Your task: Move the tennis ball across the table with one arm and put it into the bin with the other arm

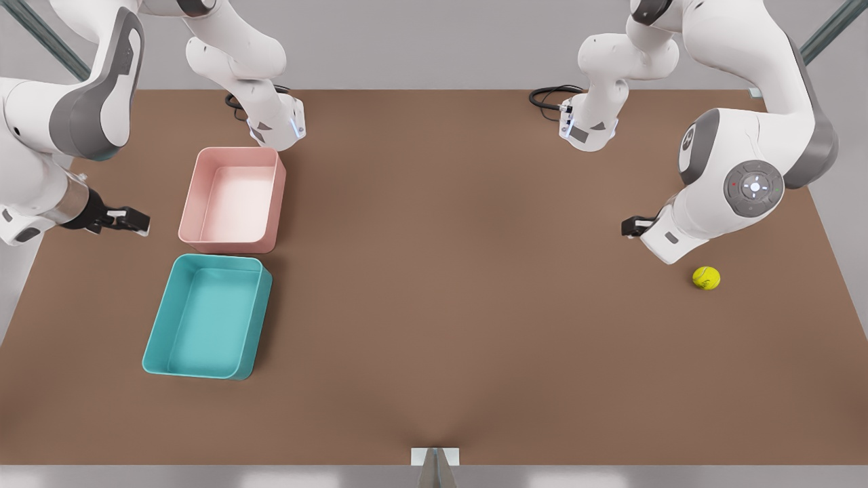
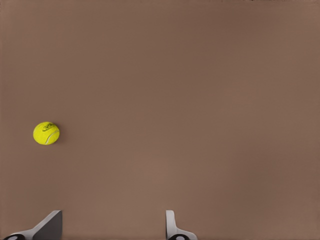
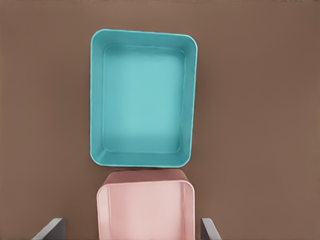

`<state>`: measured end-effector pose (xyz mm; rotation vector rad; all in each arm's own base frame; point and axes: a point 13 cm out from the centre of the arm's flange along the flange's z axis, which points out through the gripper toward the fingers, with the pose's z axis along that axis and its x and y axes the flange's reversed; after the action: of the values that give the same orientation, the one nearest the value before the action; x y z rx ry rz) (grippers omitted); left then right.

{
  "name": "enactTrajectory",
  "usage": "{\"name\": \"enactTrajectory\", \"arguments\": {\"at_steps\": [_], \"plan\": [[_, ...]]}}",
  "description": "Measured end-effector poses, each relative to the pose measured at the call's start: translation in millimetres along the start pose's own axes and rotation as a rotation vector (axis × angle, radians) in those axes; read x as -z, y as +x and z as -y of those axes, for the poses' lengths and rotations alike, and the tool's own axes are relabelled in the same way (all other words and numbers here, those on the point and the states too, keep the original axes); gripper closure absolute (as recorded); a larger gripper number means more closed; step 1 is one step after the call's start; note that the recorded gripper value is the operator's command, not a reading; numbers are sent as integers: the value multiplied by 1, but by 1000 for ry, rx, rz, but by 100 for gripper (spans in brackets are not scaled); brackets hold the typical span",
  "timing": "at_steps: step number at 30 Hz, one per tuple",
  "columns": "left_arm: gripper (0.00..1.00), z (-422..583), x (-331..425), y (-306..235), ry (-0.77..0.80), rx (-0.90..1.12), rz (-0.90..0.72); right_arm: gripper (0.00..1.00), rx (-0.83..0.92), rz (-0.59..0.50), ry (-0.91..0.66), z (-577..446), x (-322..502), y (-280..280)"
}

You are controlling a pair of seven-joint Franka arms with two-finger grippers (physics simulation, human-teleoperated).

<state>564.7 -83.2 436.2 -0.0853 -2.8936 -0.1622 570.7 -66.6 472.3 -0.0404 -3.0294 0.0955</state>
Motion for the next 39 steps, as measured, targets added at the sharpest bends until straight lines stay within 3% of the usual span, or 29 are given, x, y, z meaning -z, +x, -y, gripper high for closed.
{"name": "enactTrajectory", "arguments": {"at_steps": [3,5,6,7,8,15,21,26,32,39], "plan": [[0,0,-1,-1,8,17,-1,0,2,6,0,1,-1,-3],[14,-17,-13,-10,31,60,-14,0,6,-6,-2,0,-9,-6],[29,-35,-28,-21,38,92,-27,0,10,-14,-1,-2,-13,-8],[61,-61,-46,-34,47,131,-36,0,14,-19,0,-4,-16,-10],[79,-84,-64,-44,55,158,-44,0,18,-23,0,-5,-19,-11],[79,-255,-196,-65,42,113,-79,0,-32,-15,-44,18,-28,-18],[79,-319,-294,-47,109,-291,-22,0,-32,2,-57,18,-26,-22],[79,-328,-378,-18,43,-732,-27,0,-28,-1,-56,17,-30,-26],[79,-346,-401,-33,-87,-1080,47,0,-28,1,-61,18,-31,-26],[79,-358,-422,-28,-135,-1294,51,0,-25,1,-63,18,-31,-26]]}}
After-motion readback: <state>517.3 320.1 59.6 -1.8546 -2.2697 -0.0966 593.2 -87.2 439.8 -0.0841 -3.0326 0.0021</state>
